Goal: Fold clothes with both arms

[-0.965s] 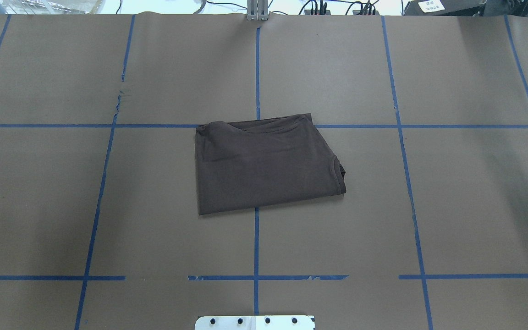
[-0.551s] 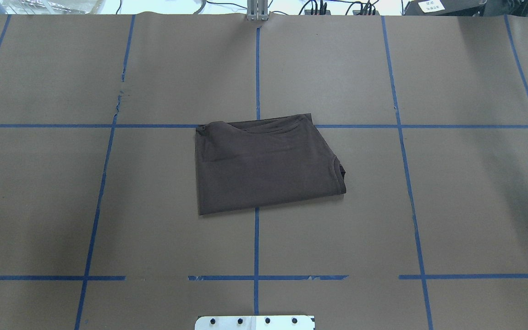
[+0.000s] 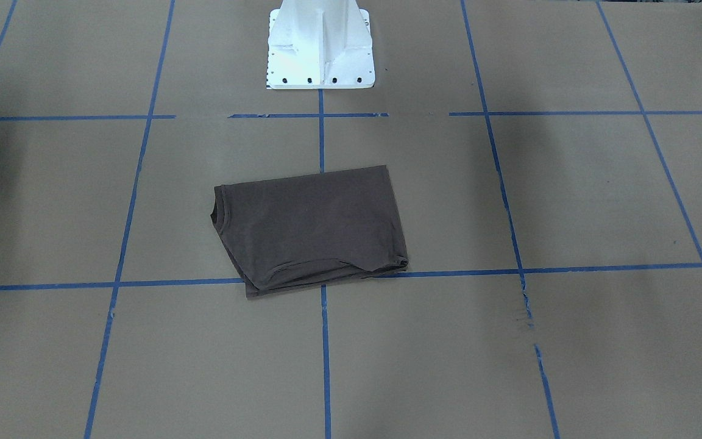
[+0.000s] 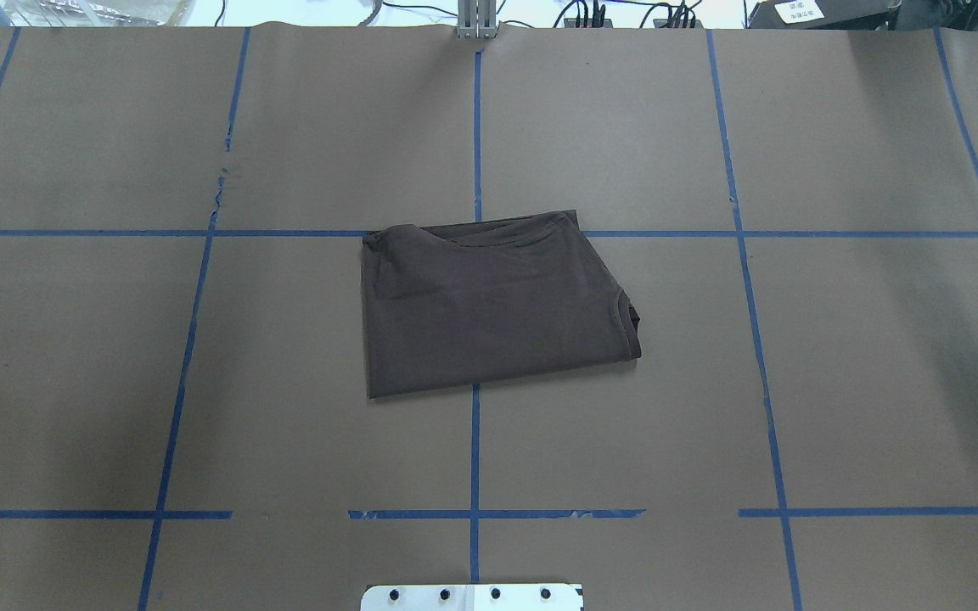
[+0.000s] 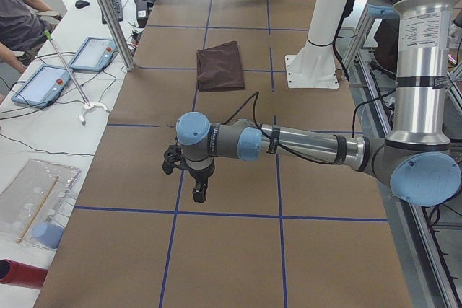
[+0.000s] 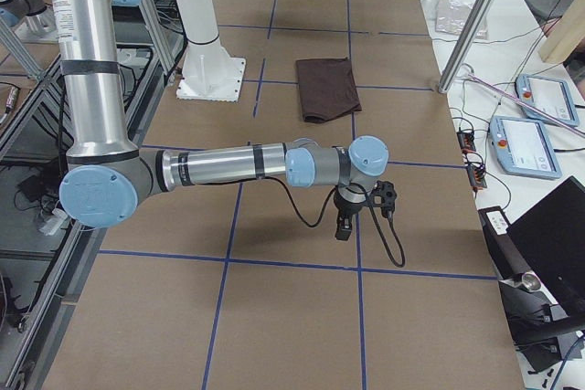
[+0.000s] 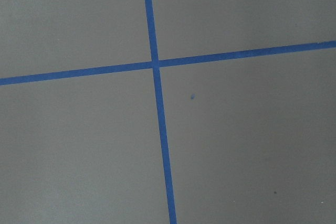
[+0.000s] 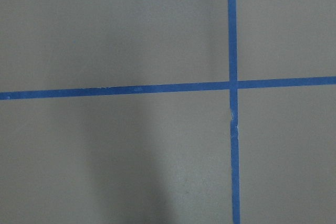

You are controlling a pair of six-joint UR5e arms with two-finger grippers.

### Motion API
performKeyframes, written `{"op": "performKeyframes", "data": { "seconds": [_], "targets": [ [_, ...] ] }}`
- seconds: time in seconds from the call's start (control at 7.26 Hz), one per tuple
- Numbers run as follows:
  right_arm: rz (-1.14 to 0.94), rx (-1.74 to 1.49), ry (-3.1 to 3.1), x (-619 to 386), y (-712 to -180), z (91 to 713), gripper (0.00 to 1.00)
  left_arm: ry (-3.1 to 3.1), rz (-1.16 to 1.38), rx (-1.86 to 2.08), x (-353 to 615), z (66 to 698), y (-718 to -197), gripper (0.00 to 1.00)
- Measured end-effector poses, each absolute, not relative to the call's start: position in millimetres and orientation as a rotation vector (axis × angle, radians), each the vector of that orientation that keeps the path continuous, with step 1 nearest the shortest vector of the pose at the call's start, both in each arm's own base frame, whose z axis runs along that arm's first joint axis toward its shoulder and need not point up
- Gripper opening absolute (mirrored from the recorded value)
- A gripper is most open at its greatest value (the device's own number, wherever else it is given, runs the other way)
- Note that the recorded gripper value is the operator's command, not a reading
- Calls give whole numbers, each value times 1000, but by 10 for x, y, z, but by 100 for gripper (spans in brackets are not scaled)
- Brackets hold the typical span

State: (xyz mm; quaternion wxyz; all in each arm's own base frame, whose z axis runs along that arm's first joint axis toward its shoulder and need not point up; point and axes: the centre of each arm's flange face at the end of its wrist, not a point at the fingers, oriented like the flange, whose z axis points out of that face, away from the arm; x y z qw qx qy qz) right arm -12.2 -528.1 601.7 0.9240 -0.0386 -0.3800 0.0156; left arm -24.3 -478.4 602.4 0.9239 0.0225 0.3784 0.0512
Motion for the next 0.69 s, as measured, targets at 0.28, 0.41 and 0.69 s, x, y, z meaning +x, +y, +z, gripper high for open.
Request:
{"op": "performKeyframes", "data": {
  "seconds": [0.28, 0.41, 0.69],
  "targets": [
    [36, -93, -778, -114, -5222, 6108, 100, 776, 104, 44, -245, 6033, -4784, 100],
    [38, -98, -779, -108, -5200, 6138, 100, 776, 104, 46, -244, 6027, -4792, 100],
    [40, -91, -780, -86, -5207, 6118, 100, 777, 105, 49, -242, 6008, -4814, 100]
  ]
}}
